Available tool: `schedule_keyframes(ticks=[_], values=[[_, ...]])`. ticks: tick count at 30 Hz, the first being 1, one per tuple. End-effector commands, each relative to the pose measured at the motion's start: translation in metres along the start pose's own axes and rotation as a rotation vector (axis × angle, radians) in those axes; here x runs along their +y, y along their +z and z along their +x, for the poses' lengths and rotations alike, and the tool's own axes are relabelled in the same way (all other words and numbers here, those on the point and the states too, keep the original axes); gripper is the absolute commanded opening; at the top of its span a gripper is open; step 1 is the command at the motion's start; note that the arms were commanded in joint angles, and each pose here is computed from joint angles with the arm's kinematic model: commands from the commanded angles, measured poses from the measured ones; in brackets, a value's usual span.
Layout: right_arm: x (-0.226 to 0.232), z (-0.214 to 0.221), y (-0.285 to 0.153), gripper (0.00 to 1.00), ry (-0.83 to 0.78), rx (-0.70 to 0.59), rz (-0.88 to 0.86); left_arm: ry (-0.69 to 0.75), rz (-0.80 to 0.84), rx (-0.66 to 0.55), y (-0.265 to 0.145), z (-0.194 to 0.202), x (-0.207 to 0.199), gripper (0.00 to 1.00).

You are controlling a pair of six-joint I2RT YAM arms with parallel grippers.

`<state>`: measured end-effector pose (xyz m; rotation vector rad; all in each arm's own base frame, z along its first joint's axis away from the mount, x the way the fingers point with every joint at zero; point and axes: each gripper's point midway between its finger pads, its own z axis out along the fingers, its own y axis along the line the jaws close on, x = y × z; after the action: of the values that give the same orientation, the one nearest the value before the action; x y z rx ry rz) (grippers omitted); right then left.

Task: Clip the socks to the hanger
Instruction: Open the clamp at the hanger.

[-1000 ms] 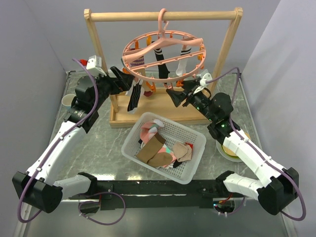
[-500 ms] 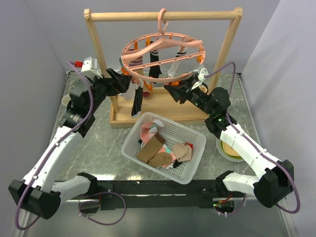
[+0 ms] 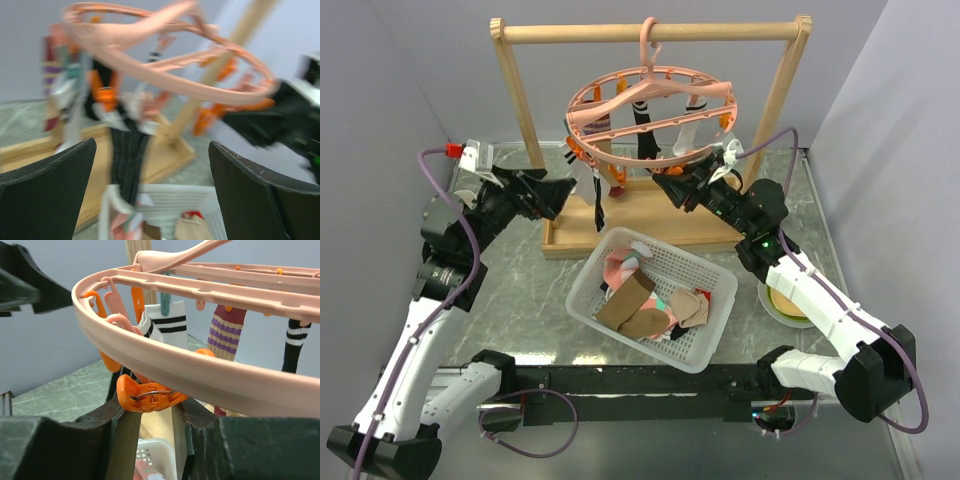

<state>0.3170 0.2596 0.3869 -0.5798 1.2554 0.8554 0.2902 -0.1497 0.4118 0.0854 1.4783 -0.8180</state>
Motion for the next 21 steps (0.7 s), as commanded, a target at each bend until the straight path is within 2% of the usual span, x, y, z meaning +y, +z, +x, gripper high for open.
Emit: schedule_keyframes(ticks=[1,3,9,14,21], values=[[0.007,-0.018,-0.006,0.19,-0.003,-0.068,-0.011,0.014,0.369,0.045,-0.022,-0.003,-0.07,0.99],[0.006,-0.016,-0.005,0.18,0.0,-0.066,-0.003,-0.072,0.419,0.102,-0.018,0.006,-0.082,0.99],[0.007,-0.016,-0.001,0.17,0.003,-0.054,0.021,-0.081,0.472,0.167,0.015,0.019,-0.111,0.99],[0.012,-0.015,0.007,0.16,0.016,-0.041,0.035,-0.054,0.437,0.126,0.043,0.02,-0.122,0.99],[0.02,-0.005,0.022,0.14,0.055,0.0,0.044,-0.045,0.404,0.084,0.059,0.019,-0.13,0.99]])
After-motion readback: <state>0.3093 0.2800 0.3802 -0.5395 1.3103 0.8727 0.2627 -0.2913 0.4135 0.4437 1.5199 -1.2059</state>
